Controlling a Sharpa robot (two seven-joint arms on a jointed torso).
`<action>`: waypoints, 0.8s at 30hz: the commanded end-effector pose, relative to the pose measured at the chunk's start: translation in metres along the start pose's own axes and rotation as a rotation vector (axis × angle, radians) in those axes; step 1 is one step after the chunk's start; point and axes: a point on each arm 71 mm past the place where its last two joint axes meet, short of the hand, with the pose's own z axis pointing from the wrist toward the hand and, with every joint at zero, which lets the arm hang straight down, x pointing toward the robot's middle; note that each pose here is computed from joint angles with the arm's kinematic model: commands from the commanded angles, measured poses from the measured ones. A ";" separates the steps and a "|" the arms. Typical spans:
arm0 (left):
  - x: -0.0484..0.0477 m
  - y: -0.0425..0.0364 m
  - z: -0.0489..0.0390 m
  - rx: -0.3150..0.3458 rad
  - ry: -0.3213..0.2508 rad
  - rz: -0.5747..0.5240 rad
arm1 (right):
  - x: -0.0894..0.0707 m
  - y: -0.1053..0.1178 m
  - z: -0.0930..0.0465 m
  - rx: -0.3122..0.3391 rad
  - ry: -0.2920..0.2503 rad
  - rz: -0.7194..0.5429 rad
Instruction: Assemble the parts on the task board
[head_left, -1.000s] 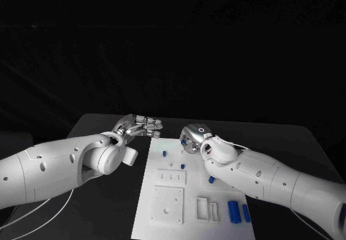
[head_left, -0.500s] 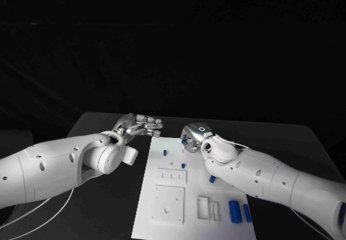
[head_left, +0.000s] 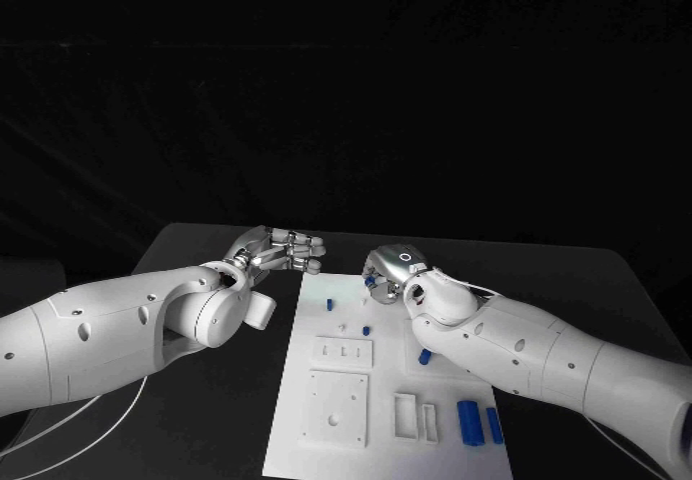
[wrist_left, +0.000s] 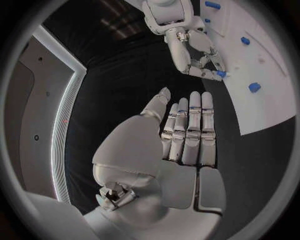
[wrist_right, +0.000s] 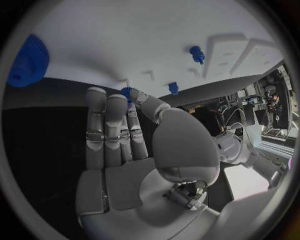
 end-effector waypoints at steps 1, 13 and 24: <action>0.0011 -0.0019 0.0002 0.010 0.013 -0.001 | 0.007 -0.001 -0.003 0.007 0.049 -0.021; -0.0005 -0.0017 0.0001 0.009 0.010 0.000 | 0.007 -0.001 -0.007 0.004 0.043 -0.018; -0.0005 -0.0016 0.0005 0.009 0.010 0.001 | 0.006 0.002 -0.008 0.000 0.036 -0.013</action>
